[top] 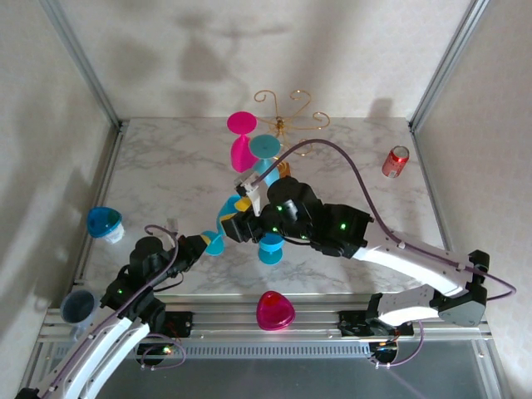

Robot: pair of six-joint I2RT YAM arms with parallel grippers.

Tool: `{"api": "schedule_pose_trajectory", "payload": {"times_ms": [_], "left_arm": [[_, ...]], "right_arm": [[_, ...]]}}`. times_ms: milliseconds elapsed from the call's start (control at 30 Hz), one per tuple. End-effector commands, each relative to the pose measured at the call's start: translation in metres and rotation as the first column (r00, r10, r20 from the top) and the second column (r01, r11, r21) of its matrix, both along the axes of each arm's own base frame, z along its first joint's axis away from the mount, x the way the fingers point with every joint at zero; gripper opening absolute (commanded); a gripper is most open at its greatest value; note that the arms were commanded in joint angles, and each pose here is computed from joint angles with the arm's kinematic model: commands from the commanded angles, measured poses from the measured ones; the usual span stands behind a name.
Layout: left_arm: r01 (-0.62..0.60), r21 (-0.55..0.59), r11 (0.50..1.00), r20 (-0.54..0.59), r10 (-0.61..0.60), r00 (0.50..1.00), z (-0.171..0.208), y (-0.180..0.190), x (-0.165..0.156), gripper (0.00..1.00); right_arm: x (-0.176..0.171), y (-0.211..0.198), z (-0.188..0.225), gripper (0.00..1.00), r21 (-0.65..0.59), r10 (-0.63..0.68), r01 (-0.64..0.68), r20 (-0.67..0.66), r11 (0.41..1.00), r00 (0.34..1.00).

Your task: Take the wine glass off the wine glass rack

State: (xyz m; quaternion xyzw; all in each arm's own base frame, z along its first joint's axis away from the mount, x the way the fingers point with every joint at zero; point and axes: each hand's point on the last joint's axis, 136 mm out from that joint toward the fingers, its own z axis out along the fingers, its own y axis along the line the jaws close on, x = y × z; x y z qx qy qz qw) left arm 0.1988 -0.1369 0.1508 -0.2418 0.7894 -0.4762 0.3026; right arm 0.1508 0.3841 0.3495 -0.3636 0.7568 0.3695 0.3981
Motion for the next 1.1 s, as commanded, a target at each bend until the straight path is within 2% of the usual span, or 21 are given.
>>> {"api": "schedule_pose_trajectory", "payload": {"times_ms": [0,367,600,800,1067], "left_arm": [[-0.012,-0.038,0.999,0.089,0.015,0.996,0.018,0.001,0.006,0.00],[-0.029,-0.058,0.998,0.117,0.035,0.993,0.018,0.005,0.004,0.00],[-0.032,-0.060,0.998,0.121,0.040,0.992,0.019,0.005,0.003,0.00],[-0.033,-0.057,0.998,0.122,0.040,0.992,0.020,0.006,0.003,0.00],[-0.044,-0.045,0.998,0.116,0.049,0.992,0.020,0.008,0.003,0.00]], "right_arm": [[-0.006,-0.005,0.004,0.59,0.018,0.033,-0.031,-0.103,0.999,0.994],[0.004,0.007,-0.015,0.61,-0.035,0.051,-0.058,-0.158,0.998,0.986],[0.007,0.018,-0.025,0.57,-0.067,0.064,-0.076,-0.170,0.995,0.983],[0.008,0.028,-0.034,0.49,-0.083,0.081,-0.098,-0.187,0.992,0.979],[0.008,0.035,-0.040,0.29,-0.095,0.096,-0.117,-0.204,0.989,0.974]]}}
